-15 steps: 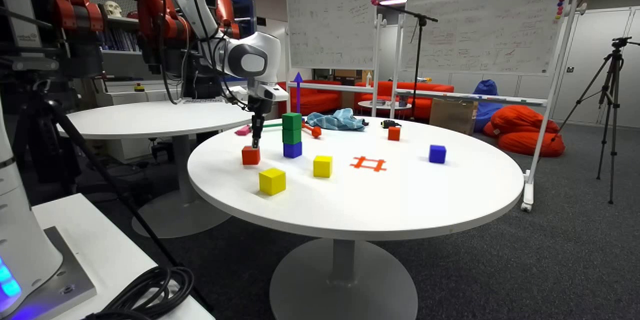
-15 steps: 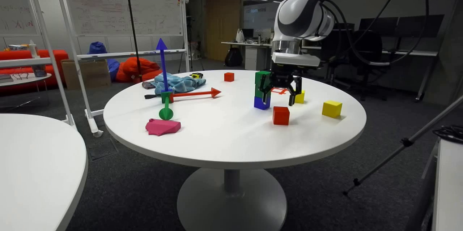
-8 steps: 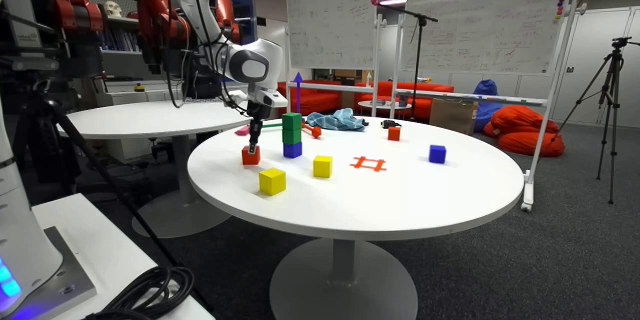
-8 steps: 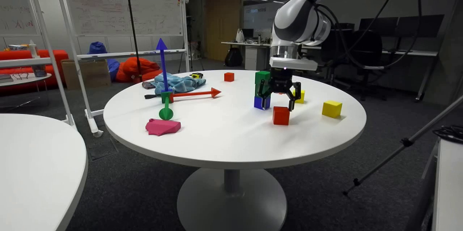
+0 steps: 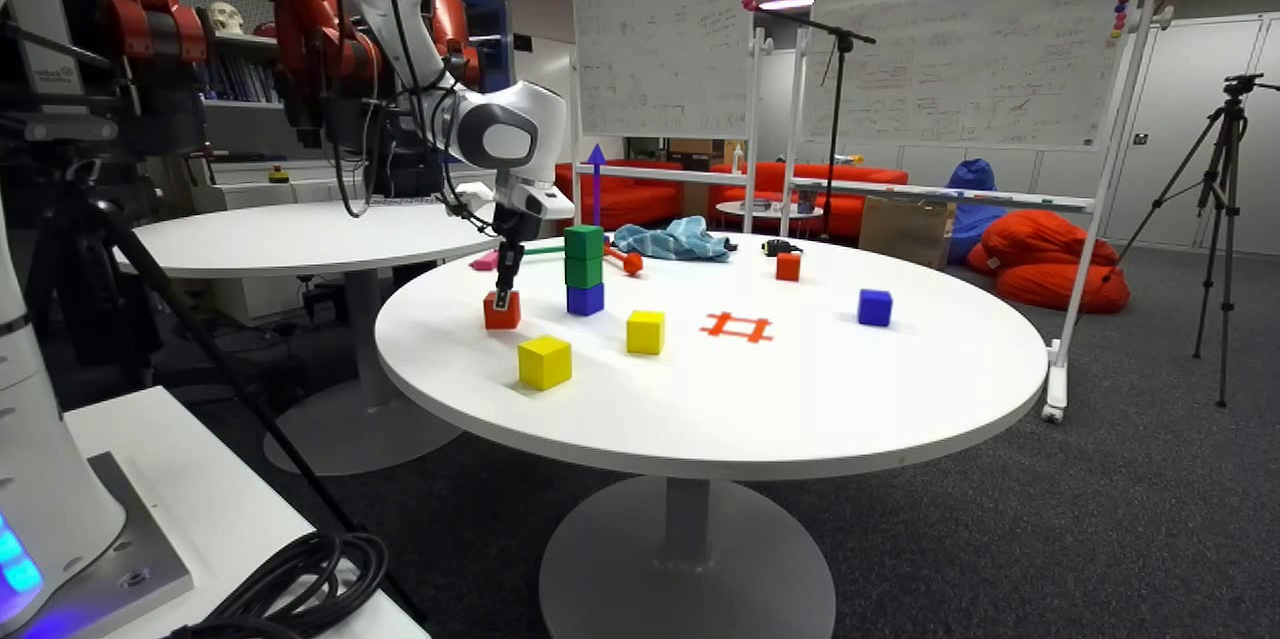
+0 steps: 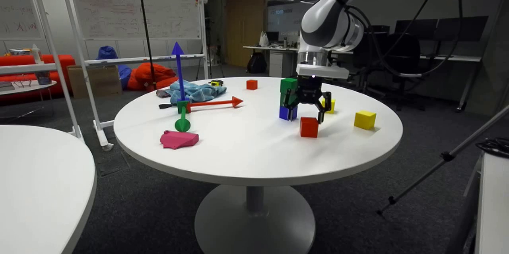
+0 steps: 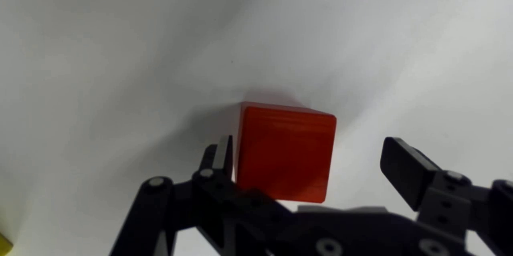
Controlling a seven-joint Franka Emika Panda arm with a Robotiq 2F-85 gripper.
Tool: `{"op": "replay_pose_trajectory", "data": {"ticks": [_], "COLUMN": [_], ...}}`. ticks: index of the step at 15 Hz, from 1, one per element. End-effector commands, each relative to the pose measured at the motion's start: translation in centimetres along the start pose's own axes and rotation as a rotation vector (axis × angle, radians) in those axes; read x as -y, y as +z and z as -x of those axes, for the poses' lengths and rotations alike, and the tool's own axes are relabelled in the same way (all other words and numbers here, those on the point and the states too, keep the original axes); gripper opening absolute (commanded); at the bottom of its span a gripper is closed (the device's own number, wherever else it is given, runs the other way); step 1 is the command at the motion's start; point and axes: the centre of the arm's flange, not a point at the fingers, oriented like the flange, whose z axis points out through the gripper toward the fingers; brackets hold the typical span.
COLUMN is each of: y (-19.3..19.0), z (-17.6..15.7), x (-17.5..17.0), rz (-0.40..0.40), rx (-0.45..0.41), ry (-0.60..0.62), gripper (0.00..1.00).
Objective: Put one orange block on top of the stacked blocks.
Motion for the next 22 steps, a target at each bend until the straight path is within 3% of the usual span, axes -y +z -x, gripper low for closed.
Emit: {"op": "replay_pose_trajectory", "data": {"ticks": [1, 5, 7, 12, 13, 22], "y": [0.2, 0.3, 0.3, 0.2, 0.1, -2.9], "z": [-0.3, -0.3, -0.2, -0.3, -0.3, 3.0], "x": [-0.6, -0.8, -0.9, -1.0, -1.0, -3.3], "rz": [-0.002, -0.002, -0.002, -0.005, -0.005, -0.057], "rx": [0.039, 0.040, 0.040, 0.040, 0.039, -0.059], "ry": [0.008, 0.008, 0.006, 0.009, 0.010, 0.005], "gripper": [1.00, 1.00, 0.72, 0.33, 0.29, 0.29]}}
